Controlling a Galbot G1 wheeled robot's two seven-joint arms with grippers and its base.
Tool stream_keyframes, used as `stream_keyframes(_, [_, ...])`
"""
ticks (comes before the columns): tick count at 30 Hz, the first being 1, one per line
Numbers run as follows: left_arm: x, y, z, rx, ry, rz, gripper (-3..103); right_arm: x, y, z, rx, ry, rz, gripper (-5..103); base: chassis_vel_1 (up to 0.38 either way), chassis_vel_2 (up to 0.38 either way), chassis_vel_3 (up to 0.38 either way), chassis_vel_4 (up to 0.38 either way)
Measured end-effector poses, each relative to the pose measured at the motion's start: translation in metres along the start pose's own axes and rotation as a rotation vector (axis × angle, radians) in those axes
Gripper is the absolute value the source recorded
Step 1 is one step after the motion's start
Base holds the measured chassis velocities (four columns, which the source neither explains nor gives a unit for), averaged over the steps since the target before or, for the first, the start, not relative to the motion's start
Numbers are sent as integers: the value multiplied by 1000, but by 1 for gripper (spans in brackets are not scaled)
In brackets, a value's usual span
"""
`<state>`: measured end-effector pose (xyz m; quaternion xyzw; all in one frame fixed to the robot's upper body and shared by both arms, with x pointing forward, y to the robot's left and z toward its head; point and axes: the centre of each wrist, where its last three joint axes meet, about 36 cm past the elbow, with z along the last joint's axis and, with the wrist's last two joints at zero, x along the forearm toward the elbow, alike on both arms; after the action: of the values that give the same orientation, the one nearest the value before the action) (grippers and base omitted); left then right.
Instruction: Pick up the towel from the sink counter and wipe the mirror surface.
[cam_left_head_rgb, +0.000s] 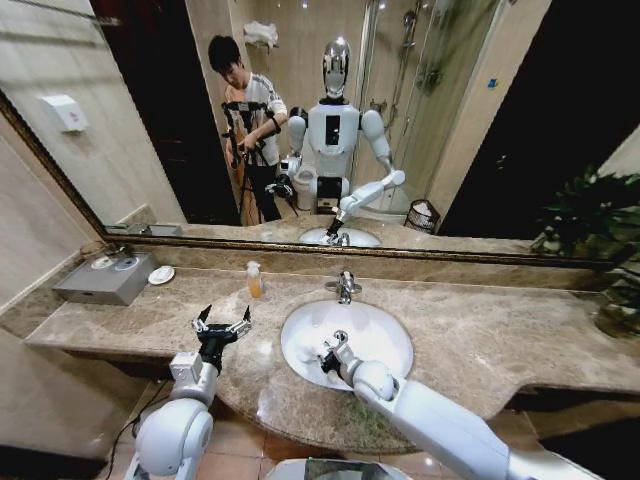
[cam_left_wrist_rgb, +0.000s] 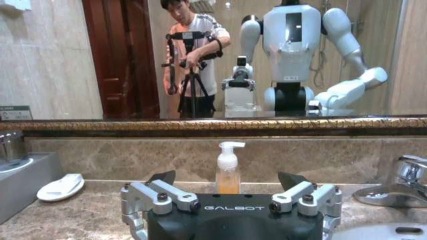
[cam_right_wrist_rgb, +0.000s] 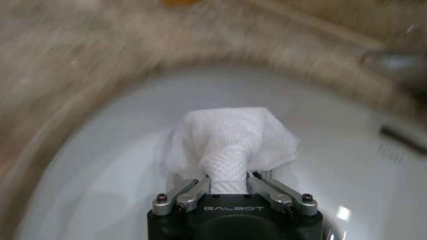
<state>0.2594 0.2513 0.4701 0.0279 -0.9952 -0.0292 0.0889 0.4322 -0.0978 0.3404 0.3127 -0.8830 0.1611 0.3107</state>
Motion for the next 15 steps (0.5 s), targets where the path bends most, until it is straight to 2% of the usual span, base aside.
stream_keyframes(7, [0, 0, 0, 0, 0, 0, 100, -9, -22, -16, -16, -16, 36, 10, 0, 0, 0, 0])
stream_keyframes(15, [0, 0, 0, 0, 0, 0, 100, 20, 3, 39, 0, 56, -15, 10, 0, 0, 0, 0])
